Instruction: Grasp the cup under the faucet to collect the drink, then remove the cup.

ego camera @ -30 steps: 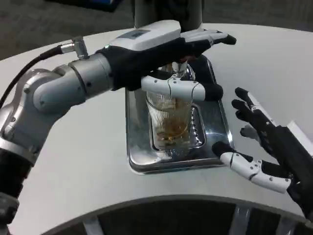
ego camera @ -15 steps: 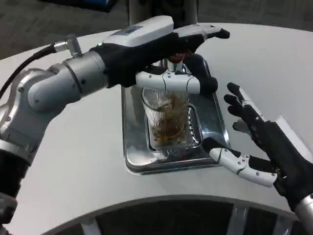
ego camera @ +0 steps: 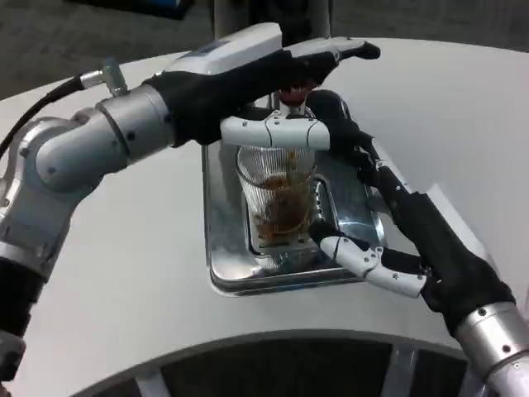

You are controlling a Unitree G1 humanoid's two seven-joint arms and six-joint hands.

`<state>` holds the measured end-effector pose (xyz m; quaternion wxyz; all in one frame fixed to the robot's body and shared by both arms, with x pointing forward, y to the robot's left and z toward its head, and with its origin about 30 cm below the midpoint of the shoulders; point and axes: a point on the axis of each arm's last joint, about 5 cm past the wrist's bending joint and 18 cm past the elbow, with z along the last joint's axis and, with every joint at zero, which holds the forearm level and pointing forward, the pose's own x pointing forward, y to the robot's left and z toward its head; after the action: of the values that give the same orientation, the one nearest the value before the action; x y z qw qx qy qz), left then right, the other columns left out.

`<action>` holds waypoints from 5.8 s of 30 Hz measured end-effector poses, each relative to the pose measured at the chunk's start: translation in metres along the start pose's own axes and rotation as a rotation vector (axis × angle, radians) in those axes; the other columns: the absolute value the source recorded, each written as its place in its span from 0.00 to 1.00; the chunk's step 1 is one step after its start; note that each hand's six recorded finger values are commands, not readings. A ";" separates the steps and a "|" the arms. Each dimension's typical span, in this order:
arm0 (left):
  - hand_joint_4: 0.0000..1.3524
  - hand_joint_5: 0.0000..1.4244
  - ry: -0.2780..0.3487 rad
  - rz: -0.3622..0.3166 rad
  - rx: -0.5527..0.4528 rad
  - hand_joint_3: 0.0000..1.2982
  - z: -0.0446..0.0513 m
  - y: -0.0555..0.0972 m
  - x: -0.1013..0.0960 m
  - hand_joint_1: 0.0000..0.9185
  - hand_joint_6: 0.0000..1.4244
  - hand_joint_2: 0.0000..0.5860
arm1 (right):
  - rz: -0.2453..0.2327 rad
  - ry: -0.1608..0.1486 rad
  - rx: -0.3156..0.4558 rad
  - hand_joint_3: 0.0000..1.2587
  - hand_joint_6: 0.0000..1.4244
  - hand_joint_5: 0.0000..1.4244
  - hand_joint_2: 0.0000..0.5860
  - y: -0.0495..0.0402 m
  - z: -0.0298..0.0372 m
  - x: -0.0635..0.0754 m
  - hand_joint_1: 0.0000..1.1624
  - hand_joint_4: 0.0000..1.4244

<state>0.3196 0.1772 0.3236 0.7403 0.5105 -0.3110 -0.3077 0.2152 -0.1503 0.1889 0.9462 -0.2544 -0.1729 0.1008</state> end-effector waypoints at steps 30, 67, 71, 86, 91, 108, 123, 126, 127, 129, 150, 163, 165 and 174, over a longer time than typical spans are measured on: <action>0.00 0.02 0.006 0.009 0.000 0.08 -0.0010 0.006 -0.006 0.00 0.07 0.15 | -0.029 0.068 0.025 0.00 0.07 0.02 0.44 0.0318 -0.0108 0.043 0.55 0.01; 0.00 0.02 0.014 0.017 0.018 0.08 -0.0019 0.013 -0.019 0.00 0.07 0.16 | -0.039 0.065 0.062 0.00 0.04 0.00 0.41 0.0526 -0.0012 0.075 0.56 0.00; 0.00 0.02 0.017 0.017 0.020 0.08 -0.0020 0.013 -0.020 0.00 0.07 0.16 | -0.037 0.067 0.061 0.00 0.04 0.00 0.41 0.0536 -0.0003 0.079 0.56 0.00; 0.00 0.02 0.023 0.047 -0.085 0.09 -0.0078 0.013 -0.028 0.00 0.09 0.17 | -0.028 0.064 0.072 0.00 0.04 0.00 0.41 0.0583 0.0026 0.086 0.56 0.00; 0.00 0.03 0.010 0.112 -0.252 0.09 -0.0137 0.009 -0.030 0.00 0.09 0.17 | -0.028 0.058 0.072 0.00 0.05 0.01 0.40 0.0583 0.0023 0.086 0.56 0.00; 0.06 0.08 -0.046 0.265 -0.573 0.14 -0.0090 0.004 -0.042 0.00 0.14 0.17 | -0.064 0.015 0.078 0.00 0.11 0.10 0.41 0.0602 0.0058 0.086 0.54 0.07; 0.08 0.10 -0.066 0.292 -0.560 0.15 0.0024 0.007 -0.053 0.00 0.15 0.19 | -0.083 -0.003 0.095 0.00 0.13 0.12 0.42 0.0610 0.0051 0.079 0.54 0.09; 0.08 0.10 -0.066 0.298 -0.559 0.15 0.0043 0.006 -0.055 0.00 0.16 0.21 | -0.071 -0.005 0.098 0.00 0.15 0.14 0.42 0.0619 0.0055 0.078 0.54 0.09; 0.08 0.10 -0.069 0.300 -0.555 0.15 0.0053 0.007 -0.056 0.00 0.16 0.21 | -0.070 -0.005 0.100 0.00 0.15 0.14 0.42 0.0622 0.0057 0.078 0.54 0.09; 0.09 0.10 -0.072 0.305 -0.547 0.16 0.0075 0.008 -0.058 0.00 0.16 0.23 | -0.068 -0.005 0.104 0.00 0.15 0.15 0.42 0.0628 0.0060 0.078 0.54 0.10; 0.10 0.11 -0.060 0.319 -0.537 0.17 0.0151 0.010 -0.075 0.00 0.16 0.26 | -0.050 0.025 0.106 0.00 0.11 0.11 0.42 0.0752 0.0165 0.085 0.53 0.02; 0.12 0.12 -0.047 0.332 -0.515 0.21 0.0172 0.015 -0.082 0.00 0.16 0.28 | -0.076 0.047 0.061 0.00 0.22 0.24 0.39 0.0849 0.0193 0.088 0.59 0.11; 0.12 0.12 -0.043 0.335 -0.516 0.22 0.0168 0.015 -0.083 0.00 0.16 0.28 | -0.080 0.047 0.050 0.00 0.24 0.25 0.39 0.0871 0.0198 0.088 0.59 0.12; 0.13 0.12 -0.041 0.333 -0.516 0.22 0.0169 0.014 -0.084 0.00 0.16 0.28 | -0.106 0.057 0.042 0.08 0.41 0.38 0.41 0.0911 0.0207 0.087 0.61 0.25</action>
<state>0.2567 0.2367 0.3296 0.8793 0.2411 -0.3169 -0.2613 0.2784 -0.0392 0.1827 0.9599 -0.2276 -0.1569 0.0471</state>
